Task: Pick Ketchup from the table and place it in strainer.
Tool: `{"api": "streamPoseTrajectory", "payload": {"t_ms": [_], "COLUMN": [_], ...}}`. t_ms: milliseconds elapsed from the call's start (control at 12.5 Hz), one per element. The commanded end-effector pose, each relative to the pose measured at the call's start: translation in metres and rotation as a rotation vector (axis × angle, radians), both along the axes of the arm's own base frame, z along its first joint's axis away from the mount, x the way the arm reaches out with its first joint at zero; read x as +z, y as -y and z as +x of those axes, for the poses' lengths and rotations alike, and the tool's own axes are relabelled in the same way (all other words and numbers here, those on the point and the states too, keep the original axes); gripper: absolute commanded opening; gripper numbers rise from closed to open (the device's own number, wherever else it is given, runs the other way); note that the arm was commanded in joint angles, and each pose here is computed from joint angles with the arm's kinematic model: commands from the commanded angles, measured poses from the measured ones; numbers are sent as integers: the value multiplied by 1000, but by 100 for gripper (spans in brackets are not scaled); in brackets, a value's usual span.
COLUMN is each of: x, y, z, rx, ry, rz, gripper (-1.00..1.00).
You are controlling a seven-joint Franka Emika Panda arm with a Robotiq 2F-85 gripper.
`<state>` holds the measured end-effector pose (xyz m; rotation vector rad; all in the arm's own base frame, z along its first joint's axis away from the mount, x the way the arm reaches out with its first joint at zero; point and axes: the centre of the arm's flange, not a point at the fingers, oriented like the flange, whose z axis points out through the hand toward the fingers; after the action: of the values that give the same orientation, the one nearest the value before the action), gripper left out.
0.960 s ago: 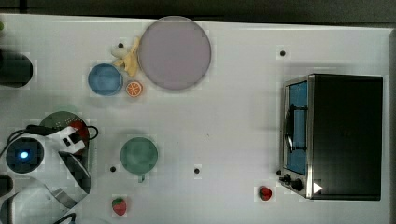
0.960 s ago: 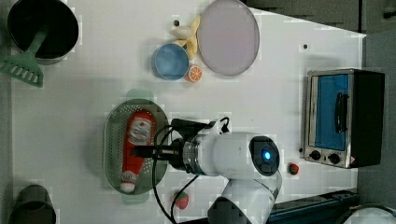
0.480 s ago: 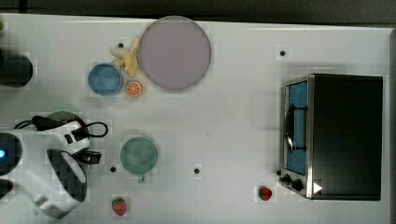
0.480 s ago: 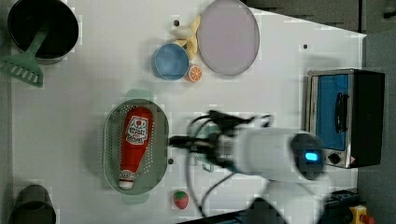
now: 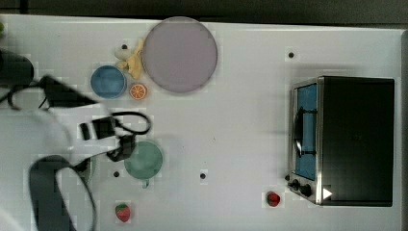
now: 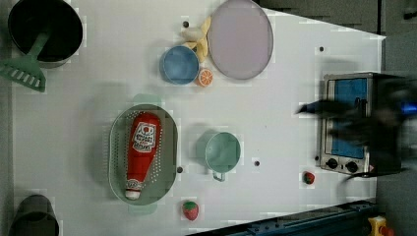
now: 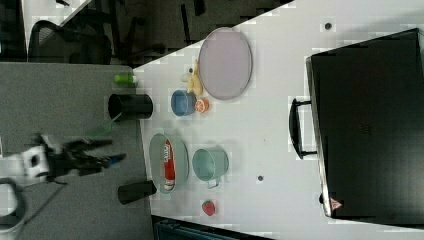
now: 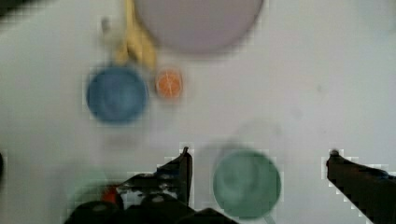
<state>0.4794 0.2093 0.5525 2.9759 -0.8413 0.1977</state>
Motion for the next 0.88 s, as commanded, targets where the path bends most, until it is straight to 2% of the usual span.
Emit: {"api": "streamPoseTrajectory", "payload": {"t_ms": [80, 320, 480, 720, 880], "x": [26, 43, 45, 37, 37], "y": [130, 210, 248, 254, 243], "z": [22, 19, 15, 15, 16], "rx": [-224, -370, -434, -413, -400], "ry": [-32, -10, -23, -56, -57], "rz": [28, 60, 77, 75, 70], "gripper": [100, 100, 100, 100, 100]}}
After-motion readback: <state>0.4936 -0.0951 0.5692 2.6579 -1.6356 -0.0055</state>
